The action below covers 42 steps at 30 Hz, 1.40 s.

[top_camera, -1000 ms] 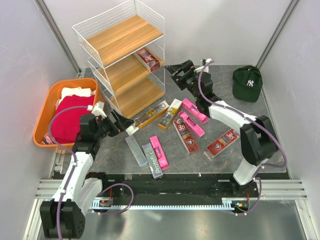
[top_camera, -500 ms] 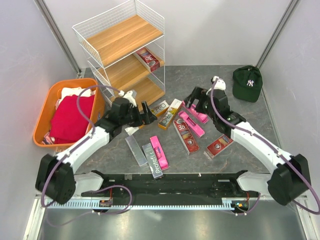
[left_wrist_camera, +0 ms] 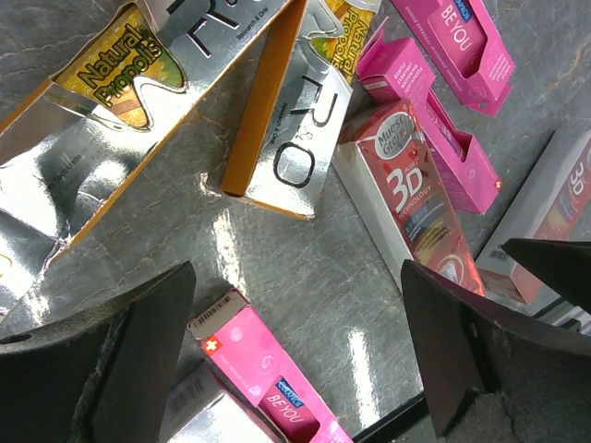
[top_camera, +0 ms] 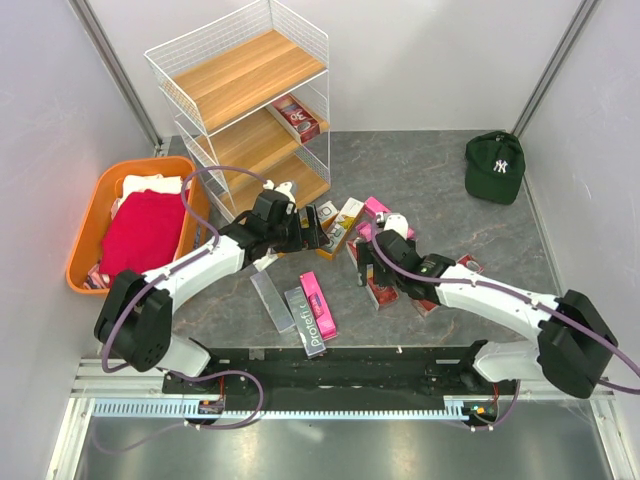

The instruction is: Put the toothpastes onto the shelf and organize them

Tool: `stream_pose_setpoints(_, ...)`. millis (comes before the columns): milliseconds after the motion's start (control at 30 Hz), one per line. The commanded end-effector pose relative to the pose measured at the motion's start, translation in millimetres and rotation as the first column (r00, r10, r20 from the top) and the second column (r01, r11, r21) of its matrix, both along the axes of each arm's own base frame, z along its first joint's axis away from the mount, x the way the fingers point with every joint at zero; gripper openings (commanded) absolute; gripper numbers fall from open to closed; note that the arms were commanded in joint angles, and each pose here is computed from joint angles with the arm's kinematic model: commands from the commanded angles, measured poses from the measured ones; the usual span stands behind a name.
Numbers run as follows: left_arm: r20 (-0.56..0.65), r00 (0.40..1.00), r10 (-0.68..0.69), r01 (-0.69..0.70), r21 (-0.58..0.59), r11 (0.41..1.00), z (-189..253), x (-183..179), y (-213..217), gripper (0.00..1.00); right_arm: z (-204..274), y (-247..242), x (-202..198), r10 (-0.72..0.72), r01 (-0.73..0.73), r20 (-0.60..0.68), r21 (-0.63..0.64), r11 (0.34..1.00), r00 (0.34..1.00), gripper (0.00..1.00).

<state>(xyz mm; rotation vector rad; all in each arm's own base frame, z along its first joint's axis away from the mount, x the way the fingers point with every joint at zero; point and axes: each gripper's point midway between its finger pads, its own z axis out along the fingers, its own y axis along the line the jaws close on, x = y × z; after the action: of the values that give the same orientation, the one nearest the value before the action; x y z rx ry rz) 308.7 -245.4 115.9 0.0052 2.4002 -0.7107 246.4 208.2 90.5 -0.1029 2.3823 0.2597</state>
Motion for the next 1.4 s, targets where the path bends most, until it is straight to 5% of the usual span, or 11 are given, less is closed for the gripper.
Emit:
stream_pose_setpoints(0,0.030,0.999,-0.018,0.018,-0.002,1.000,10.5,3.9,-2.7,1.00,-17.2,-11.1,0.8,-0.034,0.033,-0.008,-0.066,0.997,0.999,0.96)
stream_pose_setpoints(267,0.021,1.000,-0.020,0.020,0.003,1.000,6.4,0.9,-1.1,1.00,-55.6,-6.8,-5.5,-0.012,0.003,-0.086,-0.108,0.994,0.996,0.92)
stream_pose_setpoints(367,0.011,1.000,-0.017,0.017,-0.007,1.000,6.1,-1.3,-1.4,1.00,-60.9,0.7,-6.7,0.010,-0.018,-0.096,-0.084,0.996,0.995,0.69)
stream_pose_setpoints(667,0.050,0.999,-0.001,0.007,-0.115,0.993,18.5,-2.3,-6.4,1.00,-41.9,8.7,-1.3,0.028,-0.029,-0.044,-0.033,0.999,0.999,0.40)
stream_pose_setpoints(1100,0.201,0.972,-0.122,0.206,-0.475,0.856,77.0,-18.2,-45.2,1.00,42.2,32.3,4.4,0.096,-0.107,0.151,0.069,0.992,0.984,0.36)
stream_pose_setpoints(1367,0.139,0.976,-0.166,0.214,-0.514,0.831,61.8,-17.8,-57.5,1.00,80.3,52.6,-0.7,0.107,-0.152,0.232,0.181,0.972,0.967,0.36)
